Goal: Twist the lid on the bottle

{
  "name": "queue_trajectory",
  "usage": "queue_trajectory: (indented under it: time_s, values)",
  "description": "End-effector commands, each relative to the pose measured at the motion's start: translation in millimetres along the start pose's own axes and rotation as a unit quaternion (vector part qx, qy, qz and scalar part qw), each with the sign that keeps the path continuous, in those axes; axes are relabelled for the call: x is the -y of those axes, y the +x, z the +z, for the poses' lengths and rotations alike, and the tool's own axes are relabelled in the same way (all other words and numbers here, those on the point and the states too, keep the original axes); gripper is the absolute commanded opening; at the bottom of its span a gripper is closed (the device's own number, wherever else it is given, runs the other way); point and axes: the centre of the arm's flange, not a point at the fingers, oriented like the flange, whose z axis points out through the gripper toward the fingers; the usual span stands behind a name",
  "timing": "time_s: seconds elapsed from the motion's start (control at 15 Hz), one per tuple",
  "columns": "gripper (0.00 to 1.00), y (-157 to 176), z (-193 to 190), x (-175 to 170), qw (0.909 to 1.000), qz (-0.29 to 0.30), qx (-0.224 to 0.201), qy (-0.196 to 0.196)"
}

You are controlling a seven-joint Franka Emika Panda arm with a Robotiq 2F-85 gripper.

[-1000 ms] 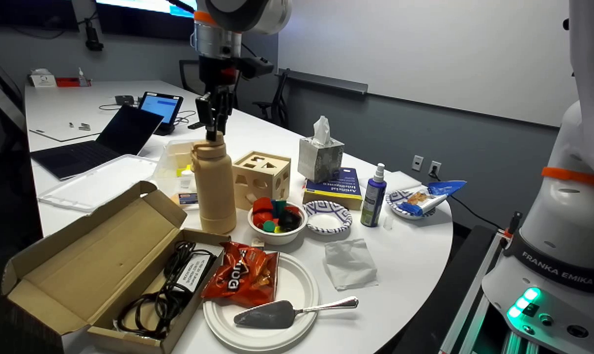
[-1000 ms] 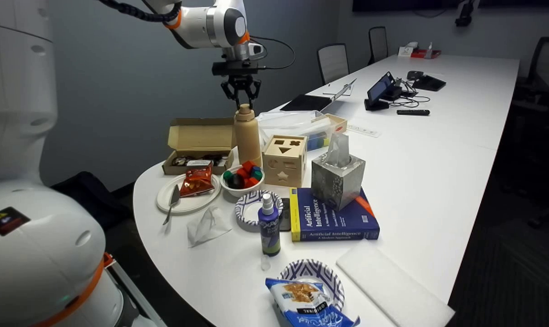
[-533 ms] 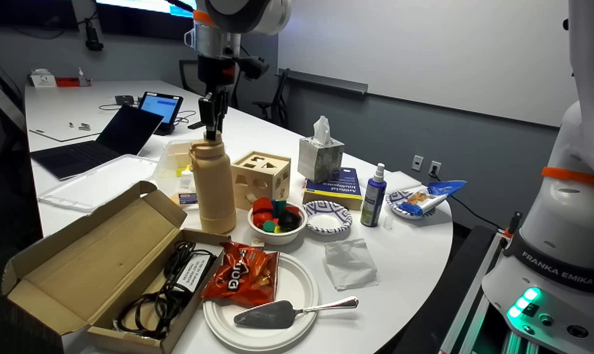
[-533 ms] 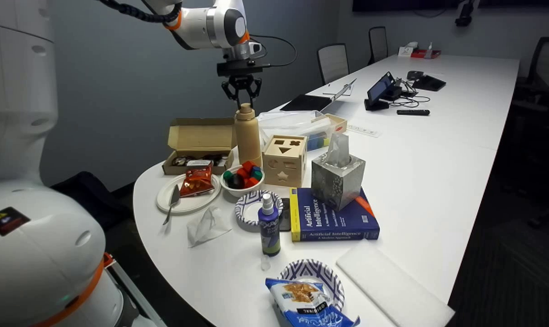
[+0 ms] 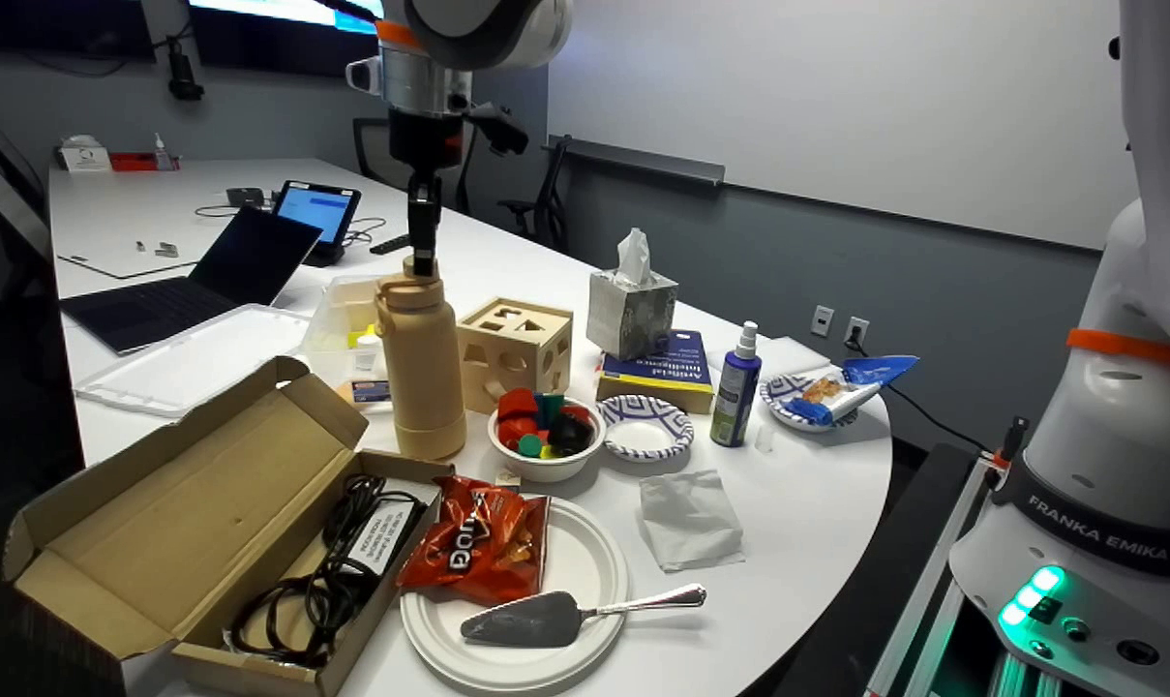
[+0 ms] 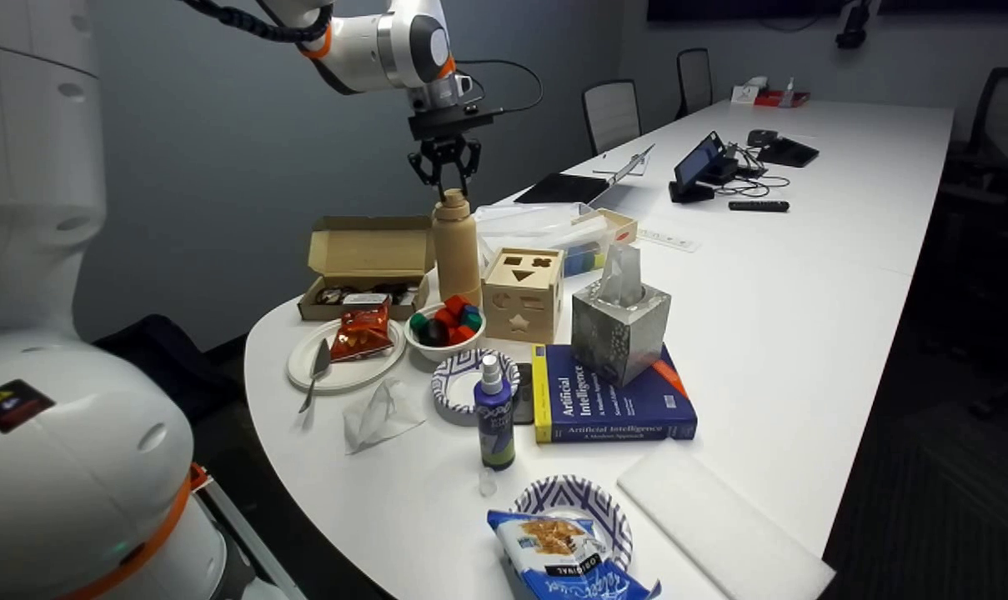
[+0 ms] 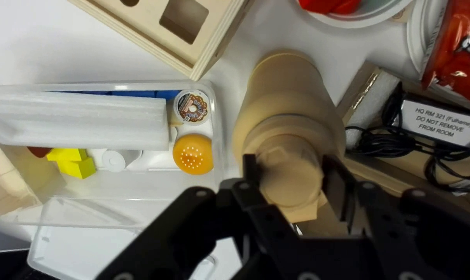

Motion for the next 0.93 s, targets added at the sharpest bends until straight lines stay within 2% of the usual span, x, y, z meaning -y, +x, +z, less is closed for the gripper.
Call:
queue_trajectory:
  time_s: [0.0,0.33,0.87]
  values:
    - [0.20,-5.6,2.5,-2.9,0.9978,-0.066,0.005,-0.003]
    - [0.20,-8.4,0.7,-6.5,0.9909,-0.134,0.006,0.002]
    - [0.20,-11.7,2.4,-6.5,0.9732,-0.228,0.017,0.020]
